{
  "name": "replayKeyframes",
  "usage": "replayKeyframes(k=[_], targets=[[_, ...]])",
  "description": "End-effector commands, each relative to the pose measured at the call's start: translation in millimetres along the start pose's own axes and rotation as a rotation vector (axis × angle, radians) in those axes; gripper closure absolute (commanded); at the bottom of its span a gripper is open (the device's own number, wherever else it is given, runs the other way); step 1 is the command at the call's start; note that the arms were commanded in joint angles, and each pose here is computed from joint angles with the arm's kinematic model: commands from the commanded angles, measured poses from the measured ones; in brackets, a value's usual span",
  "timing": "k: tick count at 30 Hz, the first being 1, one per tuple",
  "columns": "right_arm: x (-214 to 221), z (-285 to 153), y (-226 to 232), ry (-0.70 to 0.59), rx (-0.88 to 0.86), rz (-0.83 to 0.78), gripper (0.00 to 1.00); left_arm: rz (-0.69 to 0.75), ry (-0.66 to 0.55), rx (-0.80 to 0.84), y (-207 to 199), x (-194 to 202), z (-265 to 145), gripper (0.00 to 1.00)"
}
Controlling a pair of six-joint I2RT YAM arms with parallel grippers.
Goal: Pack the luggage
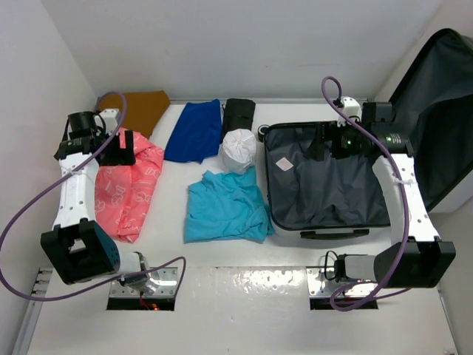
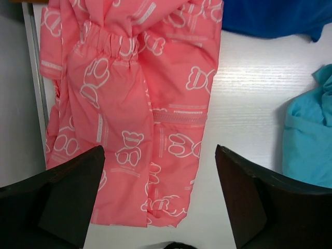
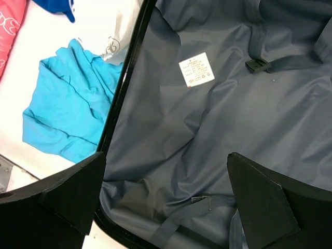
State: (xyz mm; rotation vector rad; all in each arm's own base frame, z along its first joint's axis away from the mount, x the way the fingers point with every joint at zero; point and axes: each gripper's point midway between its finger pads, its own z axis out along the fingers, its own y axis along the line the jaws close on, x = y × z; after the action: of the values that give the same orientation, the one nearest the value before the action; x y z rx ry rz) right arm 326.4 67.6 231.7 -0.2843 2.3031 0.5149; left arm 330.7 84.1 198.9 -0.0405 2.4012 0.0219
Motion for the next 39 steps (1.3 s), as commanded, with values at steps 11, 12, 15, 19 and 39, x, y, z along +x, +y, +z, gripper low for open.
replayKeyframes(k=[11,12,15,19,39], targets=[[8.2,2.7,-7.6,0.021,0.034,-0.043,0.01,0.053,0.265,-0.09,-0.8,83.2,52.2,0.18],[9.3,3.9,-8.9,0.028,0.036,-0.043,0.01,0.062,0.274,-0.083,-3.8,84.4,57.5,0.18],[11.5,6.2,-11.0,0.041,0.043,-0.038,0.01,0.096,0.303,-0.088,-9.6,88.5,70.2,0.14],[13.8,10.4,-14.7,0.056,0.048,-0.03,0.01,0.111,0.337,-0.078,-17.9,97.8,85.0,0.13],[14.7,17.0,-23.7,0.079,0.064,-0.067,0.01,0.061,0.494,-0.247,4.5,144.2,142.6,0.37]])
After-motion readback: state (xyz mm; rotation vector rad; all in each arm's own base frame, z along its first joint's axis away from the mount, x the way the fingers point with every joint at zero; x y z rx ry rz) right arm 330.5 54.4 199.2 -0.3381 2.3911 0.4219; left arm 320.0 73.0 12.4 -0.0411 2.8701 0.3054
